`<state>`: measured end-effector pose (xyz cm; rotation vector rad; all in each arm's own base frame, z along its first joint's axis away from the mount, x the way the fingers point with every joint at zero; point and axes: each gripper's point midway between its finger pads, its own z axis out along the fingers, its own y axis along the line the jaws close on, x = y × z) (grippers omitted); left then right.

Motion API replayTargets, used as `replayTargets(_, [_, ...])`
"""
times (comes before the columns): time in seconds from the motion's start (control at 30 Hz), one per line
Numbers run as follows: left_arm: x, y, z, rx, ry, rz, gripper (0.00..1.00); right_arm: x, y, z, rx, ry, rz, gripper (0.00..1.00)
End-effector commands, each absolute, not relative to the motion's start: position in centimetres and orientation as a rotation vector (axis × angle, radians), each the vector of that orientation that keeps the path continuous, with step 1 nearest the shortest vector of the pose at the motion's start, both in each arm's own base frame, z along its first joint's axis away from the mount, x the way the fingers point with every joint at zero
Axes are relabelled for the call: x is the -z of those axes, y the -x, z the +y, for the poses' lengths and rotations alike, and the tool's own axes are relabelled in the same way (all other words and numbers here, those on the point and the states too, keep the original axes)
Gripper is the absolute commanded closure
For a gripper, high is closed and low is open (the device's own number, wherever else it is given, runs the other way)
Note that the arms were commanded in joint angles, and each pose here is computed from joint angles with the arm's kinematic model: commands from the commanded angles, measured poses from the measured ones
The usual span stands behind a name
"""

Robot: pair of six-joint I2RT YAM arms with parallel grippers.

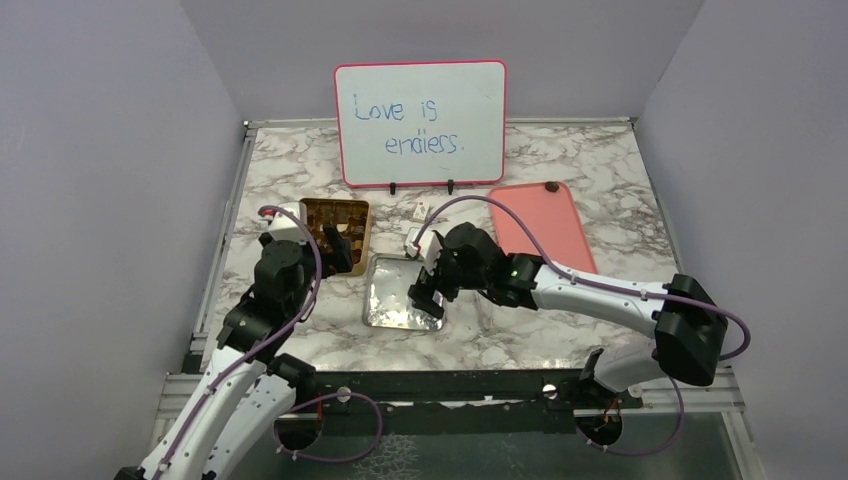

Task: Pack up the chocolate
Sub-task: Pick up the box lid from the center of the board.

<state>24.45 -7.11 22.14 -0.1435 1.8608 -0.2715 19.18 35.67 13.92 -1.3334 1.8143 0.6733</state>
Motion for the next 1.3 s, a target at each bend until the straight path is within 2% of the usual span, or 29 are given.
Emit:
replayTargets(0.0, [-21.2, -24.7, -7.7, 0.289, 0.19, 1.952, 0.01, -13.5, -21.2, 35.7, -0.534, 1.343, 1.735, 0.0])
replayTargets(0.07, [-20.1, -25.1, -7.4, 0.278, 0.281, 1.984, 0.01, -13.3, -21.7, 35.6, -0.509, 1.312, 1.705, 0.01])
replayTargets(0.17, [-18.8, -25.4, -6.4, 0.284, 0.545, 1.969, 0.02, -12.0, -21.0, 35.7, -0.538, 1.359, 1.671, 0.09])
replayTargets(0.3, [-18.2, -25.1, -5.8, 0.359, 0.852, 1.899, 0.15, -9.1, -18.9, 35.0, -0.586, 1.482, 1.774, 0.24])
replayTargets(0.43, [-18.8, -25.0, -5.8, 0.397, 1.054, 1.875, 0.29, -10.5, -18.1, 35.3, -0.626, 1.534, 1.766, 0.36])
replayTargets(0.67, [-16.9, -24.7, -3.9, 0.232, 1.206, 1.877, 0.32, -10.7, -18.0, 35.7, -0.612, 1.654, 1.554, 0.5])
replayTargets(0.87, [-15.2, -25.2, -2.6, 0.128, 1.251, 1.888, 0.36, -9.5, -15.4, 36.1, -0.749, 1.77, 1.482, 0.52])
replayTargets(1.07, [-11.9, -27.0, -1.8, 0.102, 1.362, 1.953, 0.36, -6.6, -15.9, 35.2, -0.652, 1.93, 1.466, 0.49])
replayTargets(1.27, [-10.5, -28.6, 0.3, 0.077, 1.459, 1.956, 0.36, -6.5, -14.9, 36.4, -0.757, 1.932, 1.474, 0.51])
